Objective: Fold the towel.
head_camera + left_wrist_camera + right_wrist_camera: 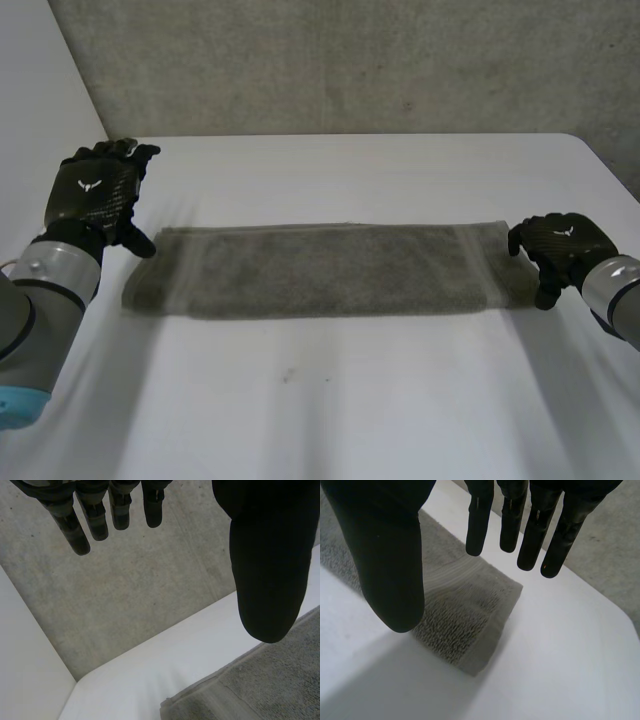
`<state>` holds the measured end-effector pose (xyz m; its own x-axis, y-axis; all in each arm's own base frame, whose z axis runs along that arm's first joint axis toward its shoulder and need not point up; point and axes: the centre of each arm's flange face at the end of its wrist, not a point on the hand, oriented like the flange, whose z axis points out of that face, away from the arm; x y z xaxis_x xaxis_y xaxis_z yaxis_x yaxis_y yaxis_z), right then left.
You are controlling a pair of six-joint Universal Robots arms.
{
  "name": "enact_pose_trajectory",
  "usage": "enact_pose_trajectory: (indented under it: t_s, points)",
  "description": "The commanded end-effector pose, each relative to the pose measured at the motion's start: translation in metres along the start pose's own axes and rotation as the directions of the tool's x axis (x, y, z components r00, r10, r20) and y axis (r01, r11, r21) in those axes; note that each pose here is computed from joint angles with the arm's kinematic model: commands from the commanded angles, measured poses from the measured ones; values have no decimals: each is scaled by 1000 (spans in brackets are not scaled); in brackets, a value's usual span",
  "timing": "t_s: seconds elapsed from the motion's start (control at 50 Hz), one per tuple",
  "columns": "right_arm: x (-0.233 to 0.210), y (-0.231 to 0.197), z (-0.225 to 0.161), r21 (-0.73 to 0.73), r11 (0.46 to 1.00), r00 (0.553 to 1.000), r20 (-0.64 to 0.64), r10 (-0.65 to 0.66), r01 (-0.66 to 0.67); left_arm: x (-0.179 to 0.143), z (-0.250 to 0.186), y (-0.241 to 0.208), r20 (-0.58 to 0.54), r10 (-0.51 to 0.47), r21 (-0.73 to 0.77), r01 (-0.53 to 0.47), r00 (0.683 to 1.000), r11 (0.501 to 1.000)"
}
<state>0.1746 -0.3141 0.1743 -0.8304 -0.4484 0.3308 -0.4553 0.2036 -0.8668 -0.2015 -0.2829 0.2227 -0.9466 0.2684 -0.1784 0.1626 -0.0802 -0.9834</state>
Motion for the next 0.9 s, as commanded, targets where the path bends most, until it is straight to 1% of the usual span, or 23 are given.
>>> enact_pose_trajectory:
  t_s: [0.02,0.24,0.36,0.38,0.4,0.42,0.46,0.48,0.5,0.52,0.56,0.58,0.62,0.64,0.68,0.7,0.72,0.74,0.8,0.84,0.86,0.88,0.9]
  points:
    - [1,27,19,33,999,1000,26,11,-12,1,-1,11,2,7,4,-7,1000,1000]
    - [4,52,38,-1,1000,1000,18,12,-12,3,-6,13,-4,6,-6,-6,1000,1000]
    - [6,55,46,17,1000,1000,2,3,-3,4,-6,14,-8,5,-7,-5,1000,1000]
    - [8,55,48,28,1000,1000,-13,0,0,4,-6,14,-6,5,-7,-5,1000,1000]
    - [17,55,51,38,999,998,-56,-5,7,4,-6,14,-5,5,-7,-5,1000,1000]
    - [17,55,52,38,999,998,-56,-5,7,4,-6,14,-5,5,-7,-5,1000,1000]
    - [29,58,54,25,1000,991,-132,-10,13,3,-6,14,-3,5,-7,-5,1000,1000]
    - [29,58,54,25,1000,991,-132,-10,13,3,-6,14,-2,5,-8,-5,1000,1000]
    - [35,59,54,9,1000,985,-174,-19,21,3,-6,14,-2,5,-8,-5,1000,1000]
    - [35,59,54,9,1000,985,-174,-19,21,2,-7,14,0,3,-9,-3,1000,1000]
    - [56,64,56,-36,998,963,-263,-58,50,2,-7,15,-1,3,-11,-3,1000,1000]
    - [56,64,56,-37,998,963,-263,-58,50,2,-7,15,1,3,-13,-3,1000,1000]
    - [94,75,54,-98,993,928,-358,-98,67,2,-7,15,1,3,-11,-3,1000,1000]
    - [94,75,54,-99,993,928,-359,-99,67,2,-7,15,1,3,-11,-3,1000,1000]
    - [132,82,49,-146,984,887,-434,-155,101,2,-7,15,1,3,-11,-3,1000,1000]
    - [132,82,49,-147,984,887,-434,-156,101,2,-7,15,1,3,-11,-3,1000,1000]
    - [147,83,46,-170,978,869,-457,-189,124,2,-7,15,1,3,-11,-3,1000,1000]
    - [156,82,45,-178,974,858,-468,-209,140,2,-8,15,1,3,-13,-3,1000,1000]
    - [159,77,45,-167,975,857,-469,-212,150,2,-8,15,1,3,-13,-3,1000,1000]
    - [163,55,44,-93,983,856,-483,-184,159,2,-8,15,1,3,-13,-3,1000,1000]
    - [163,54,44,-92,983,856,-483,-184,159,2,-8,15,1,3,-13,-3,1000,1000]
    - [157,35,43,-31,987,863,-481,-156,161,2,-8,15,1,3,-13,-3,1000,1000]
    - [142,13,43,40,985,879,-460,-128,165,2,-8,15,1,3,-13,-3,1000,1000]
